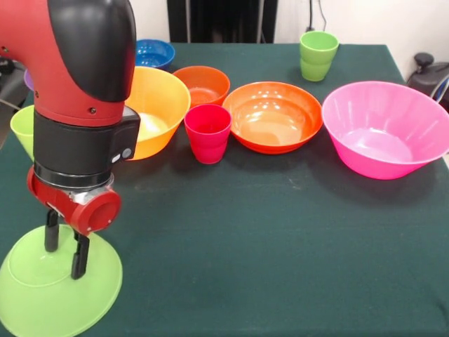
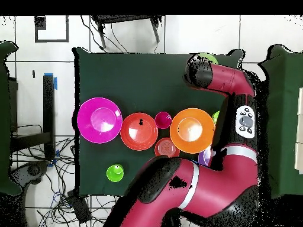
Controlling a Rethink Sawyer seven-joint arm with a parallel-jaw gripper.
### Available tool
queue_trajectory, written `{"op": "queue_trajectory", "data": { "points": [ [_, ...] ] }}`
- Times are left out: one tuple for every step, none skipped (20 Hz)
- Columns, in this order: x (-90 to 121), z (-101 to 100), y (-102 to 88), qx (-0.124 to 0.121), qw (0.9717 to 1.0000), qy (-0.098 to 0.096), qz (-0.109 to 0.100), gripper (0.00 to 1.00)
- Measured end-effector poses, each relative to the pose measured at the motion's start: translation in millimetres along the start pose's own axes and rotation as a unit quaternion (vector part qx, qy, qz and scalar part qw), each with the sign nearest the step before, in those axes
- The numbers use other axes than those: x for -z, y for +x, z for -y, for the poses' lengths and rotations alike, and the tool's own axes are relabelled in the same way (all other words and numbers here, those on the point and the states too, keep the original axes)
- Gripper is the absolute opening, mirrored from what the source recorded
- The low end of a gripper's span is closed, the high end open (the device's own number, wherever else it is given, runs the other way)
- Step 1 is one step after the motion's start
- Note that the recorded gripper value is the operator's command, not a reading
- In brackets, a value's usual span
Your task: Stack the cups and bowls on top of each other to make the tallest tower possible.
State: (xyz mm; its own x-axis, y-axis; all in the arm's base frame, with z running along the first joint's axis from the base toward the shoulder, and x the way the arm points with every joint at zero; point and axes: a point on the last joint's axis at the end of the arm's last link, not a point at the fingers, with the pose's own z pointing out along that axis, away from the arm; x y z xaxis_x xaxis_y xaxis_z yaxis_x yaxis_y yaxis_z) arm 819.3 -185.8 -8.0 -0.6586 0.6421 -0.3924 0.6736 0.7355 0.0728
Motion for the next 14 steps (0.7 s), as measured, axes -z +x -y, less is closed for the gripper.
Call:
{"op": "queue_trajectory", "data": {
  "points": [
    [-0.6,-0.6,-1.8,-0.003,1.0,-0.002,0.001,0.0],
    [-0.8,-0.7,-2.1,-0.003,1.0,-0.002,0.001,0.0],
    [-0.9,-0.9,-2.3,-0.004,1.0,-0.002,0.002,0.0],
    [-1.2,-1.5,-3.0,-0.005,1.0,-0.003,0.002,0.0],
    [-1.5,-2.9,-4.4,-0.007,1.0,-0.005,0.003,0.0],
    [-1.8,-3.5,-5.1,-0.008,0.9999,-0.006,0.003,0.0],
    [-3.2,-3.8,-5.6,-0.01,0.9999,-0.007,0.003,0.0],
    [-3.5,-4.0,-6.0,-0.011,0.9999,-0.007,0.003,0.0],
    [-3.7,-4.3,-6.7,-0.011,0.9999,-0.008,0.004,0.0],
    [-4.3,-4.5,-7.9,-0.012,0.9999,-0.008,0.005,0.0],
    [-5.0,-4.7,-8.4,-0.013,0.9999,-0.009,0.005,0.0],
    [-6.1,-5.1,-9.4,-0.014,0.9998,-0.01,0.007,0.0],
    [-6.6,-5.1,-10.7,-0.015,0.9998,-0.01,0.008,0.0],
    [-7.8,-5.0,-12.7,-0.016,0.9998,-0.01,0.01,0.0]
  ]
}}
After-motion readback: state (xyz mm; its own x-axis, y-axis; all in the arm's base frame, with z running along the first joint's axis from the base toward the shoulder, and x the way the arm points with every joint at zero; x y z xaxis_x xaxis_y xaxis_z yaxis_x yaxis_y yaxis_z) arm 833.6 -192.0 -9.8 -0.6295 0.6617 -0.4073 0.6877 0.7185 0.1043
